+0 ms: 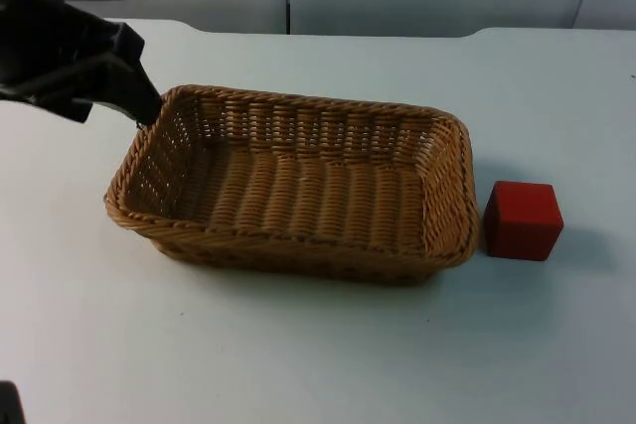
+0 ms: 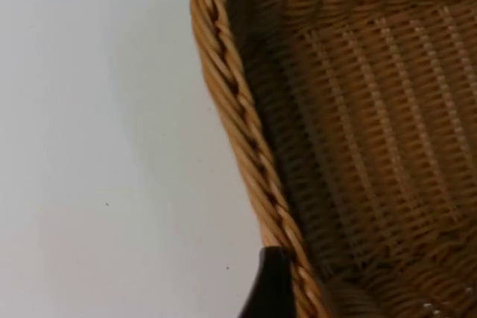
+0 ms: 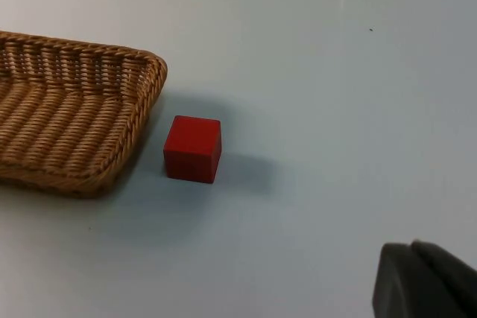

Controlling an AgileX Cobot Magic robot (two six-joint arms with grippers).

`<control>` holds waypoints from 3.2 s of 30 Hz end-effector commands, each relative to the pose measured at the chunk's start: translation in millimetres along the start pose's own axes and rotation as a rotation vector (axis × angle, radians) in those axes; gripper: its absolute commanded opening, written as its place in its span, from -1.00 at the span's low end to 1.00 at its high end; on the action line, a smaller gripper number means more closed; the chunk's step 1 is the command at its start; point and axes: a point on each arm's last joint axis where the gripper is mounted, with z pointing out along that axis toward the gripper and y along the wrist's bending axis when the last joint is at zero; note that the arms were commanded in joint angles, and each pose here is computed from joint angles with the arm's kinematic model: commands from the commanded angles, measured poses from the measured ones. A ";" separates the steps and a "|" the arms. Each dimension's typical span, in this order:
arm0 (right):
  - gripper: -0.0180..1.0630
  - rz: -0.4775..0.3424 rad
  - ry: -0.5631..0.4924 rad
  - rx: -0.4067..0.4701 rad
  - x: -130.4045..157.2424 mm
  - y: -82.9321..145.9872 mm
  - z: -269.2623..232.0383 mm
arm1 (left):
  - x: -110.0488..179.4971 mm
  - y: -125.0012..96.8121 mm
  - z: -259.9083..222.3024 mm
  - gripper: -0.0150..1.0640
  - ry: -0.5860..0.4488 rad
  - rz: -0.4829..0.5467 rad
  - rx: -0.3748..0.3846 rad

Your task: Pick up the basket with the left hand and place the cube into the basket with the right hand.

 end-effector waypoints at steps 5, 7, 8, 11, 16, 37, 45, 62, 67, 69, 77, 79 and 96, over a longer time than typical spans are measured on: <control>-0.97 -0.008 0.001 0.010 1.1 -0.6 0.8 | -1.6 14.9 35.7 0.29 0.038 -0.024 -0.018; -0.97 -0.008 0.001 0.010 1.1 -0.6 0.8 | -3.6 19.9 48.4 0.29 0.048 -0.044 -0.014; -0.97 -0.008 0.001 0.010 1.1 -0.6 0.8 | -3.1 22.4 55.6 0.29 0.058 -0.057 -0.010; -0.97 -0.008 0.001 0.010 1.1 -0.6 0.8 | -2.8 28.1 71.8 0.29 0.077 -0.084 0.000; -0.97 -0.008 0.001 0.010 1.1 -0.6 0.8 | -3.4 36.2 92.0 -0.35 0.093 -0.106 0.002; -0.97 -0.008 0.001 0.010 1.1 -0.6 0.8 | -35.9 43.1 22.2 -0.97 0.044 -0.224 0.063; -0.97 -0.008 0.001 0.010 1.1 -0.6 0.8 | -36.0 42.2 17.2 -0.97 0.045 -0.310 0.137; -0.97 -0.008 0.001 0.010 1.1 -0.6 0.8 | -33.7 36.5 16.2 -0.97 0.082 -0.322 0.195; -0.97 -0.008 0.001 0.010 1.1 -0.6 0.8 | -33.9 36.8 16.2 -0.97 0.079 -0.320 0.192; -0.97 -0.008 0.001 0.010 1.1 -0.6 0.8 | -34.0 36.9 16.3 -0.97 0.078 -0.320 0.191; -0.97 0.021 -0.002 0.016 0.8 -1.1 0.8 | -34.8 36.6 16.2 -0.97 0.068 -0.301 0.197; -0.97 0.040 0.045 0.028 -2.8 -3.9 7.3 | -35.5 36.1 16.1 -0.97 0.060 -0.286 0.204; -0.65 -0.012 0.111 0.026 -153.7 -42.9 170.0 | -39.2 27.2 21.3 -0.97 0.034 -0.210 0.190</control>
